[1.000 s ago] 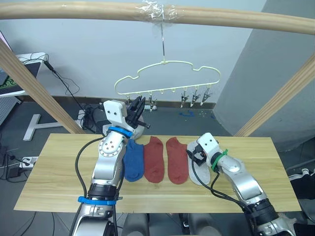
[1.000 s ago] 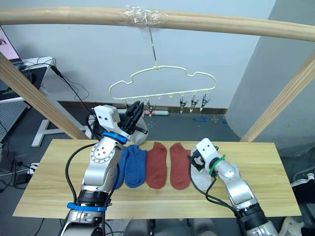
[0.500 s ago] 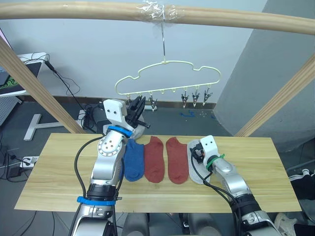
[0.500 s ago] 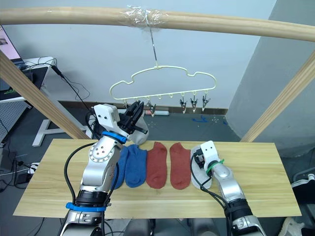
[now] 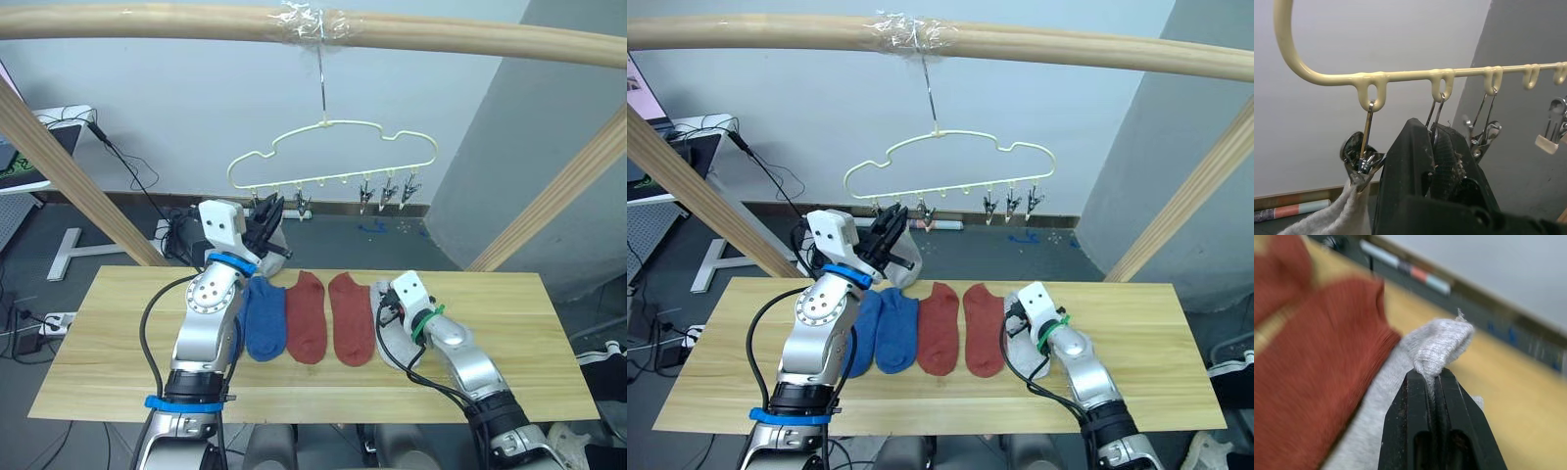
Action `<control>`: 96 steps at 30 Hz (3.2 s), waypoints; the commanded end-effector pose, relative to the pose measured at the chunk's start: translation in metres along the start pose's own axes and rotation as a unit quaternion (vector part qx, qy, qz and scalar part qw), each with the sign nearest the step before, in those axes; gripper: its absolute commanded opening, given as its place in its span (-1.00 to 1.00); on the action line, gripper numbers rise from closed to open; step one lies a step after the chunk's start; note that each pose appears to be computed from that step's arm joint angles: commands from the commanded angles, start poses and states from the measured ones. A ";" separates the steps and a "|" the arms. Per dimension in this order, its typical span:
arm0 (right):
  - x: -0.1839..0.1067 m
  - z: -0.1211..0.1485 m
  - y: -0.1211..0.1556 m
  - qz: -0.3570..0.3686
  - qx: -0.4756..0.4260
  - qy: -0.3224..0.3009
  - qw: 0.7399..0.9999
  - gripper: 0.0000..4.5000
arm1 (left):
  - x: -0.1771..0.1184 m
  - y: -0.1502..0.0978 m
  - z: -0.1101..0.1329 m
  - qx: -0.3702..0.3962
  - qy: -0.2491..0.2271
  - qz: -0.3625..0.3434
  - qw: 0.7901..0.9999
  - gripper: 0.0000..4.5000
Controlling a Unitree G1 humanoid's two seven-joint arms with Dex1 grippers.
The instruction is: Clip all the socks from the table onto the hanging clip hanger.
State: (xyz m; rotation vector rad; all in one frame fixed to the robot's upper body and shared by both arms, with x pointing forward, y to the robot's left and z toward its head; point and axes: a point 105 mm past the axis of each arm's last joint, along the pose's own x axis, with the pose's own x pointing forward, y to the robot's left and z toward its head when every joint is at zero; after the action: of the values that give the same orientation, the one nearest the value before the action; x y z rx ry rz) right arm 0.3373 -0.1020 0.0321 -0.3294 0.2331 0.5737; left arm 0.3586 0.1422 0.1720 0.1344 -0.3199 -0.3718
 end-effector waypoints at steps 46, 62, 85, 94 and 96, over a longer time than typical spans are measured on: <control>0.025 0.159 0.098 0.249 -0.002 -0.180 0.952 -1.00 | -0.015 -0.011 0.029 -0.222 0.053 -0.133 0.965 -0.98; 0.027 0.172 0.093 0.237 0.019 -0.202 0.950 -1.00 | -0.016 -0.013 0.026 -0.217 0.059 -0.132 0.965 -0.98; 0.035 0.159 0.089 0.200 -0.044 -0.180 0.962 -0.21 | -0.030 -0.008 0.018 -0.142 0.075 -0.142 0.977 0.51; 0.015 0.140 0.080 0.193 -0.122 -0.175 0.958 -0.21 | -0.044 -0.030 0.012 -0.064 0.062 -0.185 0.979 0.51; 0.007 0.138 0.076 0.192 -0.128 -0.175 0.957 -0.21 | -0.044 -0.036 0.008 -0.057 0.058 -0.183 0.980 0.51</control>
State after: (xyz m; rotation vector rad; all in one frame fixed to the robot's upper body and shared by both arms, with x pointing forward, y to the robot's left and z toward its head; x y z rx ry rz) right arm 0.3238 0.0116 0.1197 -0.4218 -0.0469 1.0305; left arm 0.3100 0.1339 0.1484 0.0606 -0.0816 -0.7239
